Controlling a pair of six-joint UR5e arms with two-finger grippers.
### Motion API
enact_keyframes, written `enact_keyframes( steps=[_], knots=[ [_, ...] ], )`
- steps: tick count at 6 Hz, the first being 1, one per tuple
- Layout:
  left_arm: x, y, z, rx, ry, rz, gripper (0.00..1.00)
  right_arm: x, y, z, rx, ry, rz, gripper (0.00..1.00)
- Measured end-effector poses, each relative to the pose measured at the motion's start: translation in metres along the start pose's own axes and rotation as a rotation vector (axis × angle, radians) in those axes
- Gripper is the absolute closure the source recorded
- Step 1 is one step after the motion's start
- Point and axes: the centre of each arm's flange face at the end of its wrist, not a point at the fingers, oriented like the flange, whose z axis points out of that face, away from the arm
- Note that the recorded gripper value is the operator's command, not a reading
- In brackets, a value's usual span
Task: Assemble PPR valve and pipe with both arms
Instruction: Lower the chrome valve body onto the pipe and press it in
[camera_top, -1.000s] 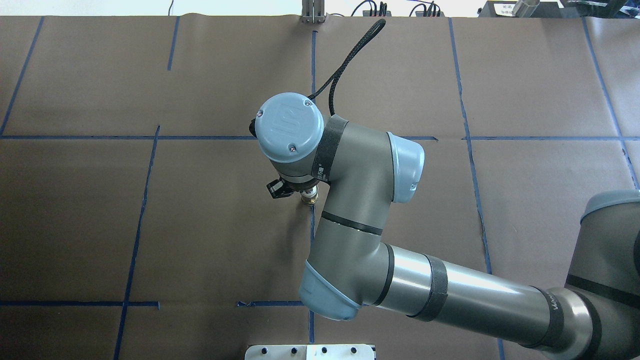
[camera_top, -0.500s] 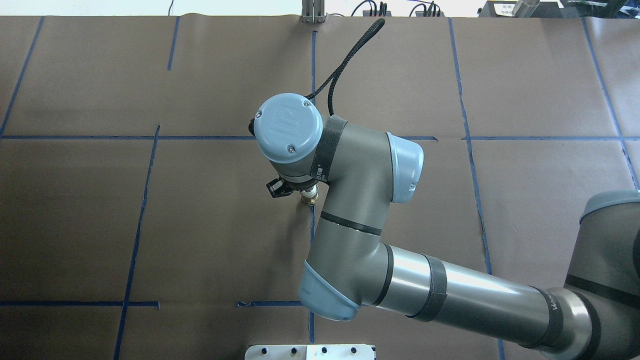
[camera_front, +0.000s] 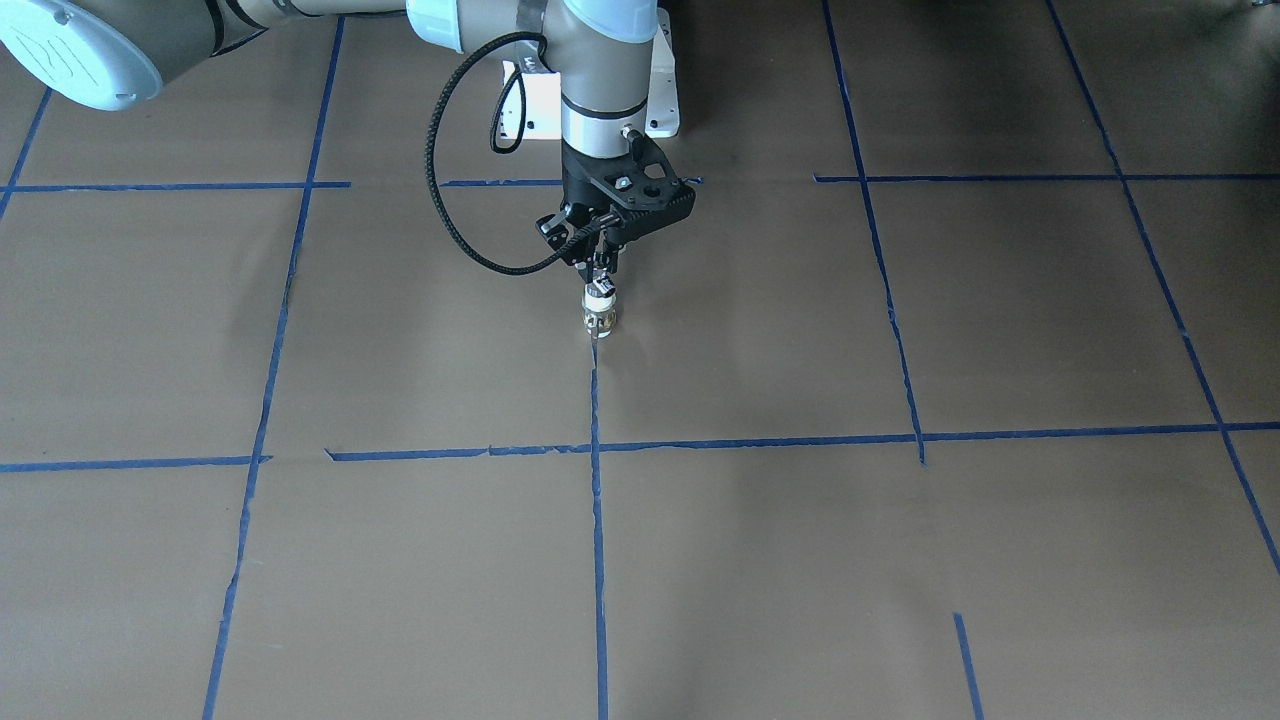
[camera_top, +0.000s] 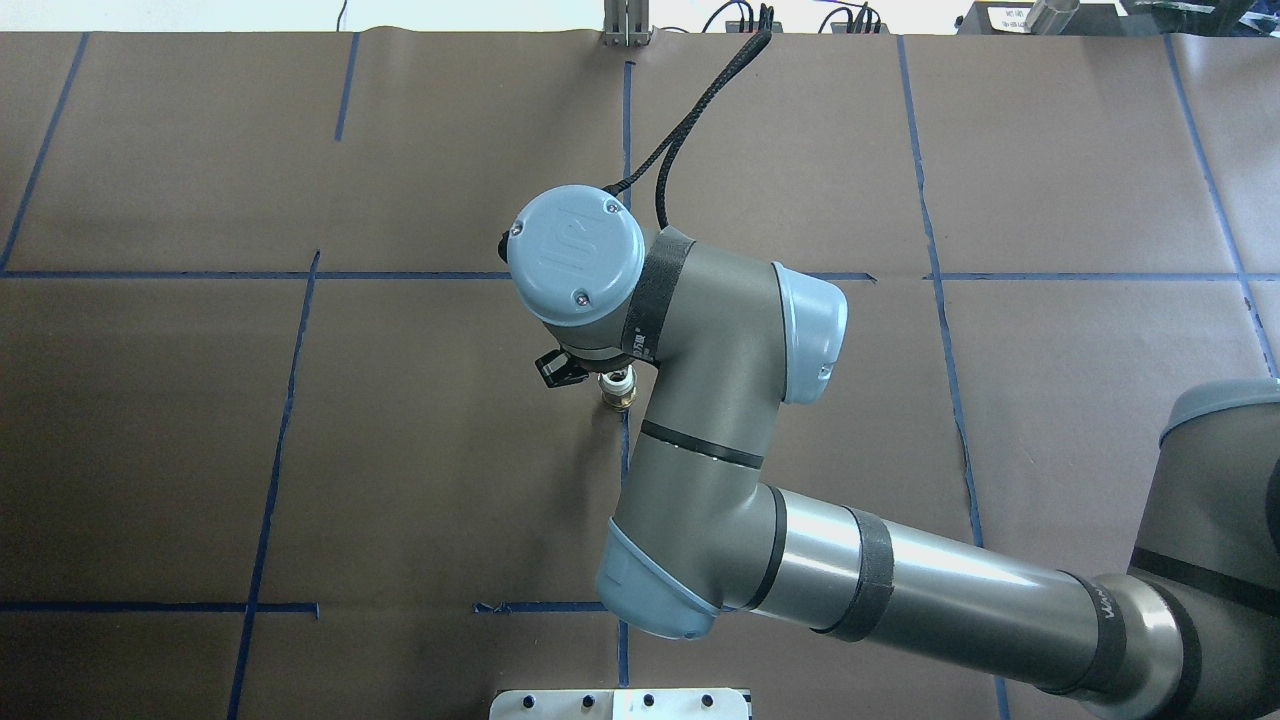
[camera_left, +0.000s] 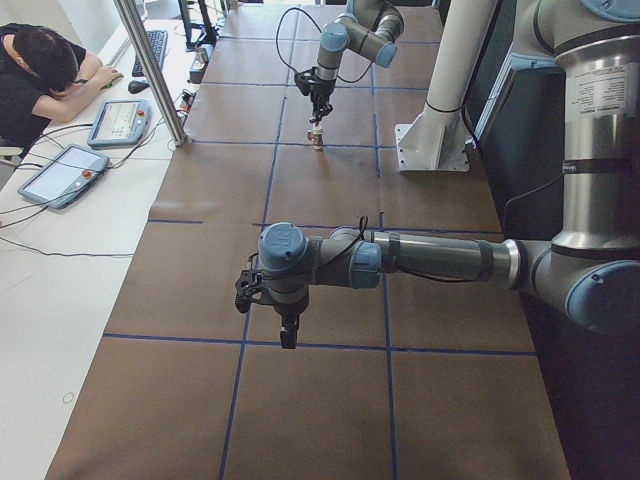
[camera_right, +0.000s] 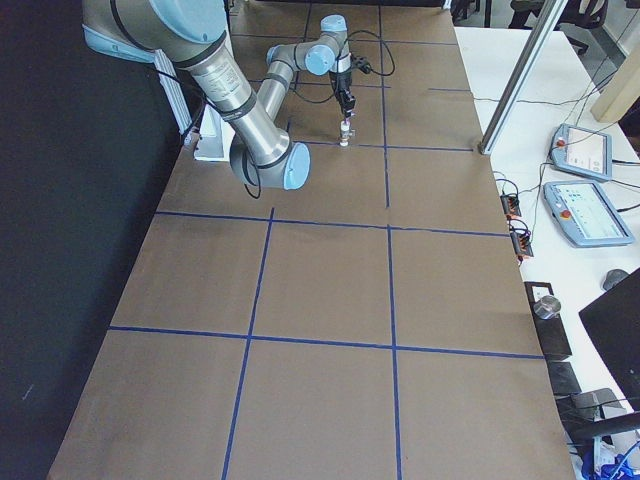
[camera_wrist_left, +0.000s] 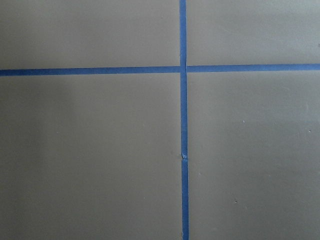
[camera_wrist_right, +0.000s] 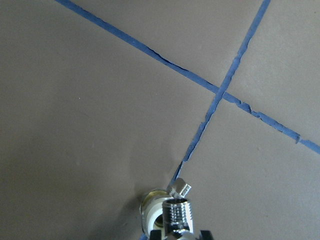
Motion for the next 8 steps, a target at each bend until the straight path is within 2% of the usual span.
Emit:
enact_keyframes(
  steps=[8],
  knots=[
    [0.0005, -0.0001, -0.0005, 0.001, 0.0, 0.003, 0.0, -0.0072, 0.0084, 0.0086, -0.015, -0.002, -0.009, 1.0]
  ],
)
